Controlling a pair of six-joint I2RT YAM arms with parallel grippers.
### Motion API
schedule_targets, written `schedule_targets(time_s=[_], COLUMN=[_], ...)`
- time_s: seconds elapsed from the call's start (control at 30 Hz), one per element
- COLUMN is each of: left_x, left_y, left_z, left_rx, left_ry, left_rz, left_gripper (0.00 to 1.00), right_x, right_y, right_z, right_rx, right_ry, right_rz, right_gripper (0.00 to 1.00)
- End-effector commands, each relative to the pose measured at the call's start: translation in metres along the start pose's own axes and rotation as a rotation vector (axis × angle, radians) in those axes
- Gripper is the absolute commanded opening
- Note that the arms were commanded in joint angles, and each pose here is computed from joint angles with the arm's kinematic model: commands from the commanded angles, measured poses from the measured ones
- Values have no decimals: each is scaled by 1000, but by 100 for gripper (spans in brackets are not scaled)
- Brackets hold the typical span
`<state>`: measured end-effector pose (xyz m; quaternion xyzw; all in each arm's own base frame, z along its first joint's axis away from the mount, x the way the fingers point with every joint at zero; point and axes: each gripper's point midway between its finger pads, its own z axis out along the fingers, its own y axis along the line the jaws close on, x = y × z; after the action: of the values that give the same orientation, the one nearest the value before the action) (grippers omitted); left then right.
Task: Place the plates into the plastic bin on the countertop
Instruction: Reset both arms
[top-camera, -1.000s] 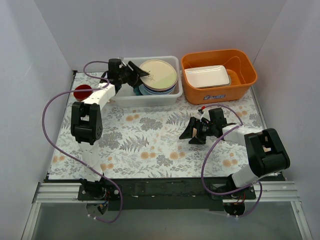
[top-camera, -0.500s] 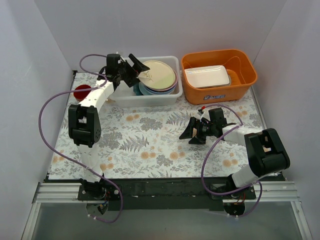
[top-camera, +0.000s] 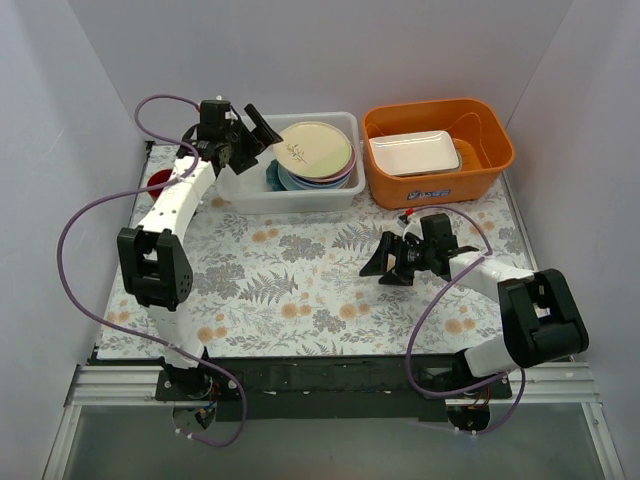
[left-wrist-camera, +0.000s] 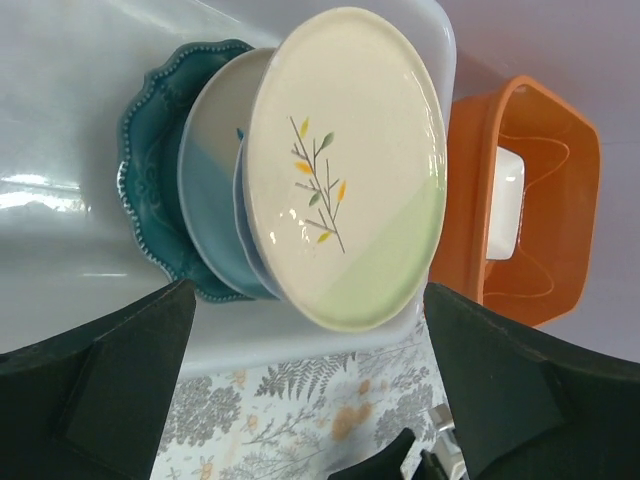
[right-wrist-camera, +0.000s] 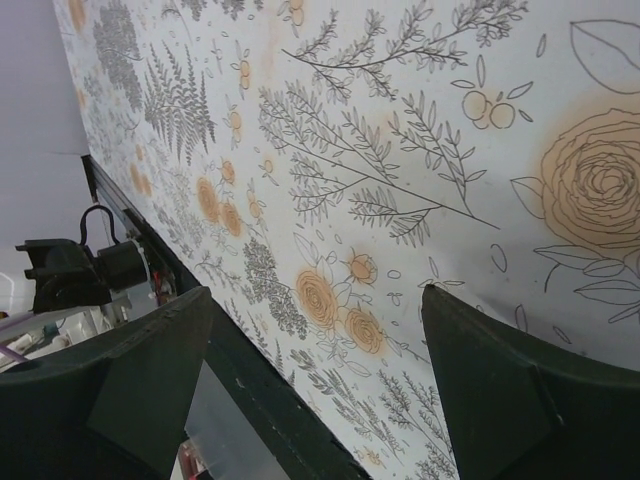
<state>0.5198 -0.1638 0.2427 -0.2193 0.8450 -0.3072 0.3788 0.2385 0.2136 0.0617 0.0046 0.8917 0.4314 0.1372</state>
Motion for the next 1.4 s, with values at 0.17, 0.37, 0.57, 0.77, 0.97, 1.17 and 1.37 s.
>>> schedule_targets(time_s=[0.17, 0.37, 0.57, 0.77, 0.97, 1.17, 1.37], left_x=[0, 40, 97, 139, 156, 162, 159], left_y=[-16, 20, 65, 102, 119, 126, 119], left_z=[-113, -166, -197, -225, -235, -222, -202], left_rx=[34, 5, -31, -80, -82, -107, -88], left_ry=[-108, -128, -71, -41, -49, 0, 52], left_rz=[167, 188, 135, 69, 75, 92, 136], left_gripper=[98, 98, 98, 98, 98, 98, 98], right_x=[-23, -17, 12, 19, 22, 20, 0], right_y=[34, 39, 28, 34, 32, 26, 24], right_z=[-26, -50, -81, -113, -122, -119, -122], right_rx=[18, 78, 145, 199, 225, 247, 283], right_ry=[-106, -139, -223, -305, -335, -338, -412], right_rz=[-130, -185, -212, -228, -219, -213, -244], right_gripper=[94, 95, 95, 96, 97, 98, 98])
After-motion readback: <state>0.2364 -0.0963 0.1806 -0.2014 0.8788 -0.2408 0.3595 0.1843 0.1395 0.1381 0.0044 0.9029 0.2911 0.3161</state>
